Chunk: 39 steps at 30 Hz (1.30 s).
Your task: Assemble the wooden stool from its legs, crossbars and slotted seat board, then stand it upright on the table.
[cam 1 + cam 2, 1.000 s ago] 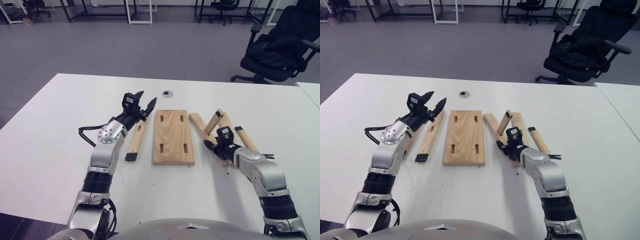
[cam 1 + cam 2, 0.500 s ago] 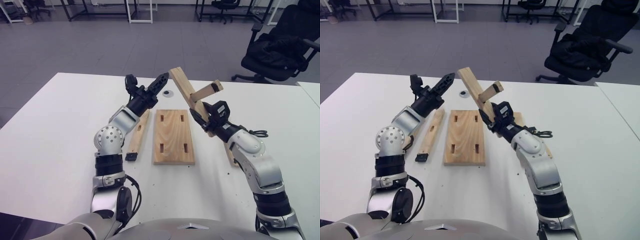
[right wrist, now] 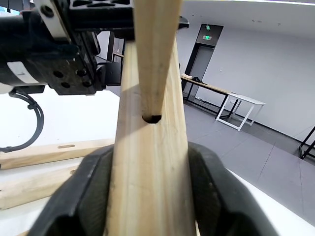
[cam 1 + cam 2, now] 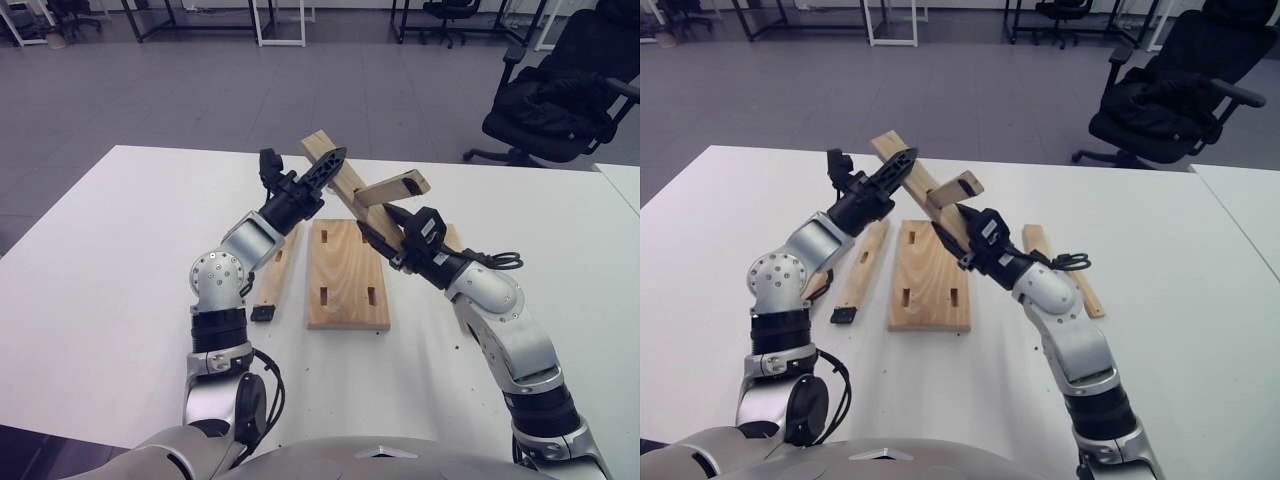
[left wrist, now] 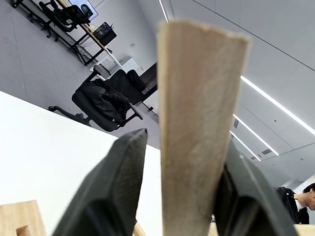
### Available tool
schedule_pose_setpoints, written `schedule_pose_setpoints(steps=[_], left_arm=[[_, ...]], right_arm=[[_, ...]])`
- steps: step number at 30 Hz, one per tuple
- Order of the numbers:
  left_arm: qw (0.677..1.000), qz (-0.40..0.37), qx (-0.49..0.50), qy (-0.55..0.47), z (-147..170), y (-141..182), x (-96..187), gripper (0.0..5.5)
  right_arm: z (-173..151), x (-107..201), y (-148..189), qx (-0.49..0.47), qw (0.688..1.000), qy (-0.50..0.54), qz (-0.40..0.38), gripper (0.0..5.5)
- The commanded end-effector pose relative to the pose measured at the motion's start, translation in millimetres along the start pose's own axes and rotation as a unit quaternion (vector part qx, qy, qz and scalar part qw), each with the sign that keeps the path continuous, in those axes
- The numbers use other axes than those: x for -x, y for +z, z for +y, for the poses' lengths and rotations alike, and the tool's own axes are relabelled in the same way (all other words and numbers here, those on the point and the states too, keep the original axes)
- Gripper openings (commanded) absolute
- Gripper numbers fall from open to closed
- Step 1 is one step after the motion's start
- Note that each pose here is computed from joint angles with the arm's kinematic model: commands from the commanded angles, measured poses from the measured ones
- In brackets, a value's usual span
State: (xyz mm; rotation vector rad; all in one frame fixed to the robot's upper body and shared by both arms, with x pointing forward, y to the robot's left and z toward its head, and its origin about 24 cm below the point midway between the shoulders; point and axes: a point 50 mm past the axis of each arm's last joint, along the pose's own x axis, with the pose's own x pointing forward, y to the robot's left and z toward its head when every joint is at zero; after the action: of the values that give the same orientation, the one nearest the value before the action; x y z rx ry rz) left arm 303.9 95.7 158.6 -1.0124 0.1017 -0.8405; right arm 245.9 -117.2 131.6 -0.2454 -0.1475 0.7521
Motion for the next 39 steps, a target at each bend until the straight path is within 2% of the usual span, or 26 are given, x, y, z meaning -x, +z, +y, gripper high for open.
schedule_pose_setpoints(steps=[1,4,5,11,14,20,25,31,39], left_arm=[[1.000,0.005,0.010,0.003,-0.9,-4.4,6.5,1.22],[1.000,0.006,0.005,0.005,-1.5,-5.7,11.6,1.04],[1.000,0.003,0.004,0.010,-0.8,-5.5,13.7,1.04],[0.993,-0.085,0.009,0.079,8.7,11.4,34.0,1.02],[0.984,-0.112,-0.035,0.135,12.6,23.3,53.5,1.02],[0.951,-0.131,-0.138,0.243,-8.1,31.8,105.3,1.02],[0.926,-0.148,-0.136,0.320,-14.5,22.4,123.8,1.02],[0.906,-0.138,-0.099,0.387,-4.8,1.0,136.1,1.02],[0.882,-0.117,-0.211,0.406,-4.4,11.4,134.1,1.02]], right_arm=[[3.8,1.9,1.8,0.011,1.000,0.017,-0.008,2.09],[4.9,2.9,1.0,0.003,1.000,0.024,-0.006,2.09],[5.0,3.2,0.8,0.001,1.000,0.025,-0.005,2.46],[8.1,7.6,-4.3,0.002,1.000,0.028,0.012,3.68],[6.2,20.0,-12.9,0.006,0.999,0.020,0.044,4.09],[-16.5,58.9,-53.2,0.058,0.980,-0.008,0.188,4.13],[3.7,65.2,-90.8,0.085,0.957,0.060,0.272,4.13],[26.6,57.4,-87.7,0.054,0.962,0.100,0.248,4.13],[41.3,52.1,-80.7,0.032,0.968,0.124,0.215,4.13]])
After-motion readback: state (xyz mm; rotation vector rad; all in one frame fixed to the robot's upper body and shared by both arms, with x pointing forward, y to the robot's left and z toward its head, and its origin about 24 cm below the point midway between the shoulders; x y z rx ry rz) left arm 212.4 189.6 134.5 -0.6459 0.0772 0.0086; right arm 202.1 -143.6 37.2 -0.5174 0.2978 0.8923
